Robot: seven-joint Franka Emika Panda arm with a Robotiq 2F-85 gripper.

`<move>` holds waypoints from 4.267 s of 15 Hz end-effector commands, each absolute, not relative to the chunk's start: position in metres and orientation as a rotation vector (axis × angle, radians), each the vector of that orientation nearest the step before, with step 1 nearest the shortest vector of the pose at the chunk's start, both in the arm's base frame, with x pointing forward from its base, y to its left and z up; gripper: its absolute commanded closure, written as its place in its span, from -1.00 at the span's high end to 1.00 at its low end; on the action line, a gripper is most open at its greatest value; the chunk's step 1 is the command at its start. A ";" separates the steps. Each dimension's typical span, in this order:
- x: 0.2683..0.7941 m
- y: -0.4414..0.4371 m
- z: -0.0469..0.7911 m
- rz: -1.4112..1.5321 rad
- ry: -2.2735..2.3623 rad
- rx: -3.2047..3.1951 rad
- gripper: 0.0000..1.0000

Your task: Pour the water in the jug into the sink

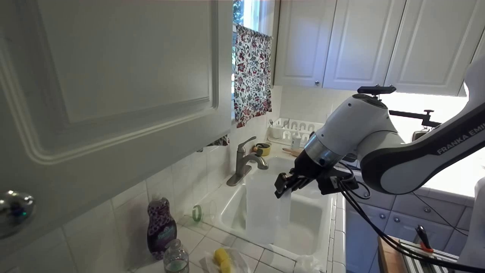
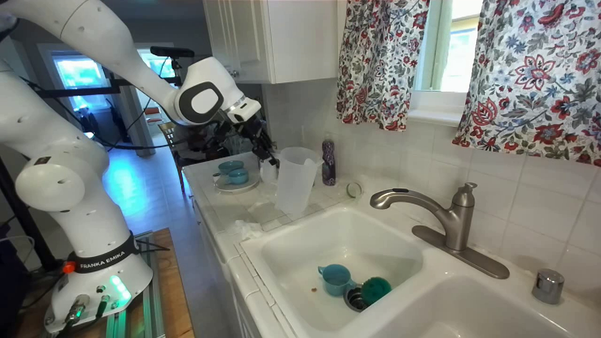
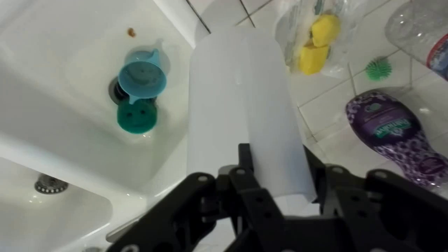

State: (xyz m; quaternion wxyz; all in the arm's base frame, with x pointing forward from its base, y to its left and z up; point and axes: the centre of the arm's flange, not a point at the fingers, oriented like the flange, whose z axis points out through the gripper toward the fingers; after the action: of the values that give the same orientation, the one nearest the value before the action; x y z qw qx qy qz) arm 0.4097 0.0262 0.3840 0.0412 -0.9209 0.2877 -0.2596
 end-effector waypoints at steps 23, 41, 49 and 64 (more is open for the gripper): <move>0.392 0.095 0.349 -0.969 0.693 -2.987 -0.82; 0.373 0.113 0.301 -0.890 0.509 -3.037 -0.82; 0.366 0.118 0.293 -0.776 0.432 -3.064 0.74; 0.336 0.172 0.380 -0.302 0.687 -3.017 1.00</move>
State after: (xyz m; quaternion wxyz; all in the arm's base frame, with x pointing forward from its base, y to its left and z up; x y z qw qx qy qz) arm 0.3577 0.1884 0.3105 0.0042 -0.9736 0.2072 -0.0956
